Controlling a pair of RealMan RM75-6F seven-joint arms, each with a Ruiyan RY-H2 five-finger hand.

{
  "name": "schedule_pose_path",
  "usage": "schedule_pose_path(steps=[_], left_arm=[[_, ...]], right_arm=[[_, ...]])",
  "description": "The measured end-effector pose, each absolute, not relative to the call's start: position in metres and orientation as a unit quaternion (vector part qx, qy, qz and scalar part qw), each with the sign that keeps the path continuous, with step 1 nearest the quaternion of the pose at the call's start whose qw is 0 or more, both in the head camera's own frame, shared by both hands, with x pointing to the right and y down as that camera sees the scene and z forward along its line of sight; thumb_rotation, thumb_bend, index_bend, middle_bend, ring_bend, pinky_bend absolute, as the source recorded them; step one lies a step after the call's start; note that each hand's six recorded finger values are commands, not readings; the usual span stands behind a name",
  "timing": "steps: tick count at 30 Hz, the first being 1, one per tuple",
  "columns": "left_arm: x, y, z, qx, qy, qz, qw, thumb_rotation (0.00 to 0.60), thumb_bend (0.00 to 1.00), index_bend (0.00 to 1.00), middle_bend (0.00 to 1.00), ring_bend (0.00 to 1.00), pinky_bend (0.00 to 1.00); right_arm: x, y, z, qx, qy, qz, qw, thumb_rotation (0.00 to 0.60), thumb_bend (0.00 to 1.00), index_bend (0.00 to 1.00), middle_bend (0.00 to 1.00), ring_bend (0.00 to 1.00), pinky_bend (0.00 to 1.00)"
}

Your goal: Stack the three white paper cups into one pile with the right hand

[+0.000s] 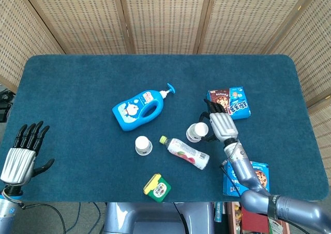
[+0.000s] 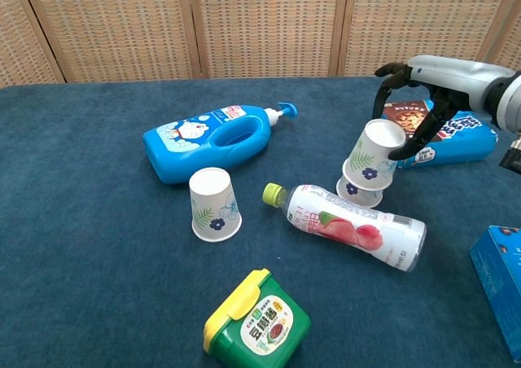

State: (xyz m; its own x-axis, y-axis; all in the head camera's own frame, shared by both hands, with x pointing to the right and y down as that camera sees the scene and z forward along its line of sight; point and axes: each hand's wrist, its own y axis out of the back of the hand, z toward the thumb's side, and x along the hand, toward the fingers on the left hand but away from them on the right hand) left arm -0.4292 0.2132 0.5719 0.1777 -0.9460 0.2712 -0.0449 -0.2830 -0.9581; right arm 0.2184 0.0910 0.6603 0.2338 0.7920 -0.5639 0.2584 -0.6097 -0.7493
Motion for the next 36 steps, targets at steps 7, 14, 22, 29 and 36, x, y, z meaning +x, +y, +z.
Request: schedule_pose_path(steps=[7, 14, 22, 29, 36], left_arm=[[-0.428, 0.214, 0.571, -0.624, 0.398, -0.501, 0.449, 0.600, 0.21, 0.00, 0.00, 0.00, 0.00], [-0.430, 0.214, 0.571, -0.624, 0.398, -0.503, 0.448, 0.600, 0.21, 0.00, 0.00, 0.00, 0.00], [-0.428, 0.214, 0.571, -0.625, 0.397, -0.501, 0.449, 0.600, 0.21, 0.00, 0.00, 0.00, 0.00], [-0.430, 0.214, 0.570, -0.626, 0.400, -0.499, 0.446, 0.600, 0.21, 0.00, 0.00, 0.00, 0.00], [-0.430, 0.213, 0.572, -0.629, 0.399, -0.499, 0.443, 0.600, 0.21, 0.00, 0.00, 0.00, 0.00]], right_arm=[[0.208, 0.093, 0.653, -0.749, -0.351, 0.496, 0.265, 0.600, 0.10, 0.37, 0.00, 0.00, 0.00], [0.191, 0.099, 0.641, -0.759, -0.340, 0.475, 0.286, 0.600, 0.10, 0.37, 0.00, 0.00, 0.00], [0.150, 0.107, 0.630, -0.779, -0.315, 0.447, 0.306, 0.600, 0.10, 0.37, 0.00, 0.00, 0.00], [0.111, 0.113, 0.636, -0.795, -0.307, 0.430, 0.297, 0.600, 0.10, 0.35, 0.00, 0.00, 0.00], [0.095, 0.104, 0.649, -0.792, -0.308, 0.437, 0.295, 0.600, 0.10, 0.20, 0.00, 0.00, 0.00]])
